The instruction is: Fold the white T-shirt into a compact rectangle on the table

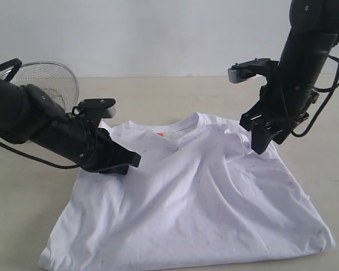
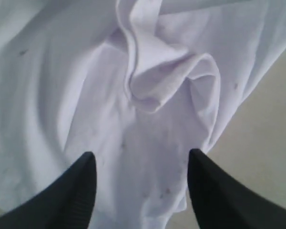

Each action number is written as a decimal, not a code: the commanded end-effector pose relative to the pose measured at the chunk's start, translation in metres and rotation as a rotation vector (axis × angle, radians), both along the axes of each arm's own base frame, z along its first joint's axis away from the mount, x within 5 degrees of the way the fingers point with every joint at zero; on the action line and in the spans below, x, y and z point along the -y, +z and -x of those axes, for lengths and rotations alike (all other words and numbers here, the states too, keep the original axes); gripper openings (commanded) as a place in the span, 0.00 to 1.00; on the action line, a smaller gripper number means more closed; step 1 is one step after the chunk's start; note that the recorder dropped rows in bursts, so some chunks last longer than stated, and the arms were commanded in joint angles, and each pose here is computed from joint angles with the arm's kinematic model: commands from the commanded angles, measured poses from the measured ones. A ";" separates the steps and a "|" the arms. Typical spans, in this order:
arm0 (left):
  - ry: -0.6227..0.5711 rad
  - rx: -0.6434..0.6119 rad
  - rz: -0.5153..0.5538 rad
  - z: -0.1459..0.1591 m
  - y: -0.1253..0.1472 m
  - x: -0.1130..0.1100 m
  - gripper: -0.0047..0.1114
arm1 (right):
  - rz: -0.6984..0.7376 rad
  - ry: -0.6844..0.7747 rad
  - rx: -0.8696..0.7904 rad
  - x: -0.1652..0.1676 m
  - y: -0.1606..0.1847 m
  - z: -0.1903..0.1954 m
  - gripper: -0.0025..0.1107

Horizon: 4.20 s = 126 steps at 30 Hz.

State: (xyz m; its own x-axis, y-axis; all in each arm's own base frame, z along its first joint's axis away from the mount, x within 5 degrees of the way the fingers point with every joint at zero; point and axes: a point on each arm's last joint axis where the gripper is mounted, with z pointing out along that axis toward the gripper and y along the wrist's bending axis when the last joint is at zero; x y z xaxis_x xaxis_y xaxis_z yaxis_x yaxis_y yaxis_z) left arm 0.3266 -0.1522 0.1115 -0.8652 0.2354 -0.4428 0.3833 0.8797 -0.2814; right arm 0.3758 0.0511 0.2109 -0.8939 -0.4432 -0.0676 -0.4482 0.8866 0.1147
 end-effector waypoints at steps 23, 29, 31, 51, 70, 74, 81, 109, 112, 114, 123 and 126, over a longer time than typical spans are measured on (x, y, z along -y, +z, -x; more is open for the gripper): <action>-0.023 -0.035 0.010 0.001 -0.005 0.003 0.08 | 0.101 0.154 0.127 -0.015 -0.038 -0.023 0.56; -0.023 -0.035 0.010 0.001 -0.005 0.003 0.08 | 0.131 0.171 0.143 -0.013 -0.039 -0.025 0.56; -0.023 -0.035 0.010 0.001 -0.005 0.003 0.08 | 0.130 0.172 0.156 -0.013 -0.038 -0.026 0.56; -0.023 -0.035 0.010 0.001 -0.005 0.003 0.08 | 0.136 0.182 0.164 -0.013 -0.039 -0.027 0.02; -0.023 -0.035 0.010 0.001 -0.005 0.003 0.08 | 0.327 0.139 0.431 0.004 -0.004 -0.042 0.02; -0.025 -0.037 0.011 0.002 -0.005 0.003 0.08 | 0.347 0.171 0.459 0.004 -0.015 -0.049 0.02; -0.025 -0.037 0.011 0.002 -0.005 0.003 0.08 | 0.392 0.126 0.487 0.007 -0.033 -0.059 0.02; -0.005 0.230 -0.047 -0.024 0.051 -0.018 0.08 | 0.328 -0.159 0.093 0.006 -0.032 -0.029 0.02; 0.002 0.203 -0.013 -0.033 0.058 -0.030 0.08 | 0.174 -0.157 0.041 -0.009 -0.034 -0.026 0.02; -0.021 0.154 0.020 -0.037 0.061 -0.035 0.08 | 0.119 -0.154 0.036 -0.016 -0.035 -0.025 0.02; -0.060 0.052 -0.016 -0.054 0.036 -0.036 0.08 | 0.141 -0.115 -0.051 -0.027 -0.045 -0.011 0.02; -0.070 0.026 -0.013 -0.060 0.027 -0.034 0.08 | 0.147 -0.119 -0.073 -0.024 -0.066 0.002 0.02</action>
State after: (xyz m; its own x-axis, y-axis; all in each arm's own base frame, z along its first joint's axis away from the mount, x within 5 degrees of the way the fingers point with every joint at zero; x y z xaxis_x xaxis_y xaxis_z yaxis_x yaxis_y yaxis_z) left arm 0.3836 -0.1180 0.1436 -0.8243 0.3025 -0.4785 0.4575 0.8538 -0.2483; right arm 0.3800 0.0769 0.1538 -0.9417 -0.3334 0.0454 -0.3335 0.9427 0.0064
